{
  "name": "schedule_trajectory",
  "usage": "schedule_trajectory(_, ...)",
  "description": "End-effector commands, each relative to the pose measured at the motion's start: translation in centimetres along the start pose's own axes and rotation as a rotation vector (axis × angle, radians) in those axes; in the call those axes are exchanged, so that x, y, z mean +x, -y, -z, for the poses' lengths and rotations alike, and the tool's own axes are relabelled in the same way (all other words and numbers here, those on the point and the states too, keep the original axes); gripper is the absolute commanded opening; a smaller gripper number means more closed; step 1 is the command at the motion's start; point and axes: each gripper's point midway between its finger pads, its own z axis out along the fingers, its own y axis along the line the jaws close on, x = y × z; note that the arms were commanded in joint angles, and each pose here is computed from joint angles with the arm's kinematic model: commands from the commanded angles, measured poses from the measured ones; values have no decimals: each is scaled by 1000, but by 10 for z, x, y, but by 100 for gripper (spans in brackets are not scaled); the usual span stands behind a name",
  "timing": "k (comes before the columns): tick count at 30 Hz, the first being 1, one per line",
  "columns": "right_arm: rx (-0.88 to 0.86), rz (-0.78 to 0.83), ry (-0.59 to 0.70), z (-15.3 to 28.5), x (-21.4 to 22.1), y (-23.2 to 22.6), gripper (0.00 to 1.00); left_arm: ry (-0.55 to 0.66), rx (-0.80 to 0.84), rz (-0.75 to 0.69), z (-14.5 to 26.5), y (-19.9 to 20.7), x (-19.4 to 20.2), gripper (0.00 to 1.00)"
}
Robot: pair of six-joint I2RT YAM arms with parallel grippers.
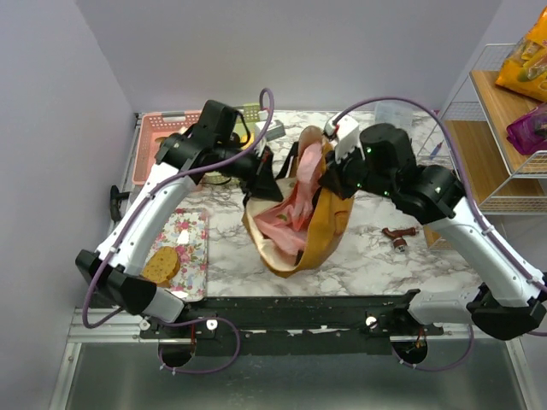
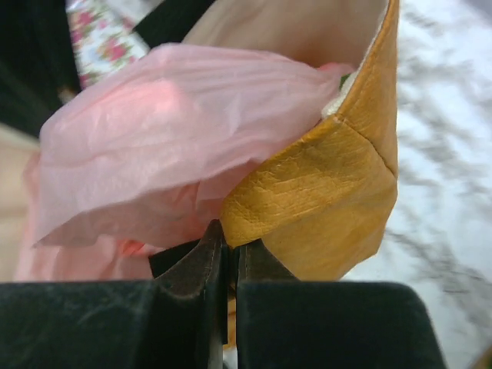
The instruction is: Untie the knot of the grocery bags and take out the mixed food
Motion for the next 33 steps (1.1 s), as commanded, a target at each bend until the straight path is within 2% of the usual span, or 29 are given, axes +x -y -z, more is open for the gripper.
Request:
schedule_trajectory(1, 312, 152, -67, 9, -8, 87, 1, 38, 161, 9, -16, 37, -56, 0)
schedule_trajectory(5, 408, 44, -174, -4, 5, 165, 1, 100, 68, 34, -33, 9, -97, 0)
schedule_trajectory(8, 399, 31, -209, -33, 22, 196, 0, 129, -30, 7, -43, -20, -107, 0)
schedule_trajectory(11, 430, 58, -183, -63, 24, 221, 0, 135, -90, -27, -57, -55, -111, 0)
schedule_trajectory(14, 477, 66, -130, -81, 13, 243, 0, 113, -219, -96, -69, -101, -108, 0)
schedule_trajectory(20, 491, 88, -33, -102, -23, 261, 0, 160, -338, -118, -54, -137, -115, 0)
schedule_trajectory(23, 467, 89, -29, -111, -24, 261, 11, 174, -407, -105, -43, -153, -117, 0)
schedule_trajectory(24, 453, 85, -22, -111, -26, 259, 18, 182, -412, -104, -39, -153, -119, 0)
schedule_trajectory(25, 444, 83, -14, -110, -28, 256, 32, 187, -412, -109, -35, -151, -120, 7)
schedule_trajectory(26, 438, 77, -13, -107, -29, 254, 50, 187, -413, -117, -33, -149, -120, 17)
schedule_trajectory(28, 411, 63, -10, -100, -33, 246, 74, 180, -416, -118, -27, -143, -117, 42)
schedule_trajectory(31, 398, 58, 11, -79, -42, 234, 85, 190, -425, -113, -12, -133, -112, 66)
schedule_trajectory(33, 386, 58, 44, -63, -51, 225, 91, 197, -435, -129, 2, -126, -110, 96)
